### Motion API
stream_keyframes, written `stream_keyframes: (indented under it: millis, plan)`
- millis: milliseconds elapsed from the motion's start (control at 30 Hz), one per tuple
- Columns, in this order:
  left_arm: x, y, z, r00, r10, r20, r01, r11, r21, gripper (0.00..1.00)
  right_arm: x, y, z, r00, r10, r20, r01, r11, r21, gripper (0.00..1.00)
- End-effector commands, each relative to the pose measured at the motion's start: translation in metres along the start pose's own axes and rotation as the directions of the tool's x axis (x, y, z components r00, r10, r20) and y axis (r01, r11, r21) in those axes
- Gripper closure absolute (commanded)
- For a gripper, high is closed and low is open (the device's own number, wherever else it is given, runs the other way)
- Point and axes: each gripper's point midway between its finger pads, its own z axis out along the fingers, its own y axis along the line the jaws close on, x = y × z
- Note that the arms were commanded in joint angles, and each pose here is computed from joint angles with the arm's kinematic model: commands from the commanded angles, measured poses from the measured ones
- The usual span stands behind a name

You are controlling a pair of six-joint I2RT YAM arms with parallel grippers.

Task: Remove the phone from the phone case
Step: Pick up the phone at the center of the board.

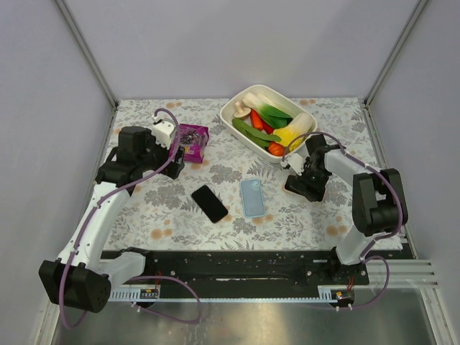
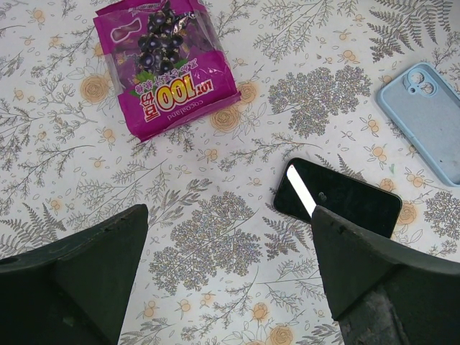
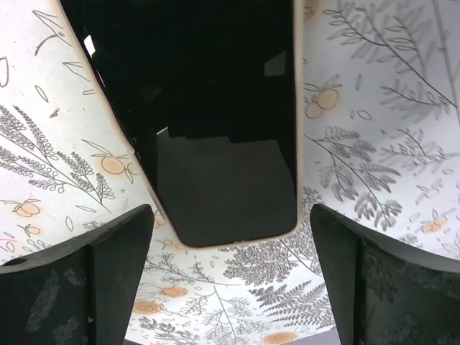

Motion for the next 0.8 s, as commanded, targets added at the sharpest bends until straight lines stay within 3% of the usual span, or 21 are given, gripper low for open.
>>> stream_keyframes:
  millis: [0, 167, 533, 767]
  plan:
    - [-0.025, 0.004, -0.008, 0.997, 0.018, 0.072, -0.016, 1.0, -0.02, 0.01, 0.002, 0.002, 0.01, 0.997, -0.078, -0.024, 0.077, 0.996, -0.045, 0.0]
    - [-0.023, 0.004, -0.009, 0.997, 0.017, 0.07, -0.016, 1.0, -0.024, 0.01, -0.002, 0.005, 0.014, 0.995, -0.1, -0.018, 0.098, 0.991, -0.09, 0.01]
    - [-0.028, 0.004, -0.007, 0.997, 0.013, 0.073, -0.011, 1.0, -0.02, 0.01, -0.005, 0.004, 0.019, 0.997, -0.081, -0.015, 0.08, 0.997, -0.011, 0.0]
    - [-0.036, 0.004, -0.007, 0.997, 0.015, 0.081, -0.014, 1.0, -0.009, 0.01, 0.007, 0.009, 0.021, 0.987, -0.12, -0.107, 0.117, 0.993, -0.031, 0.29]
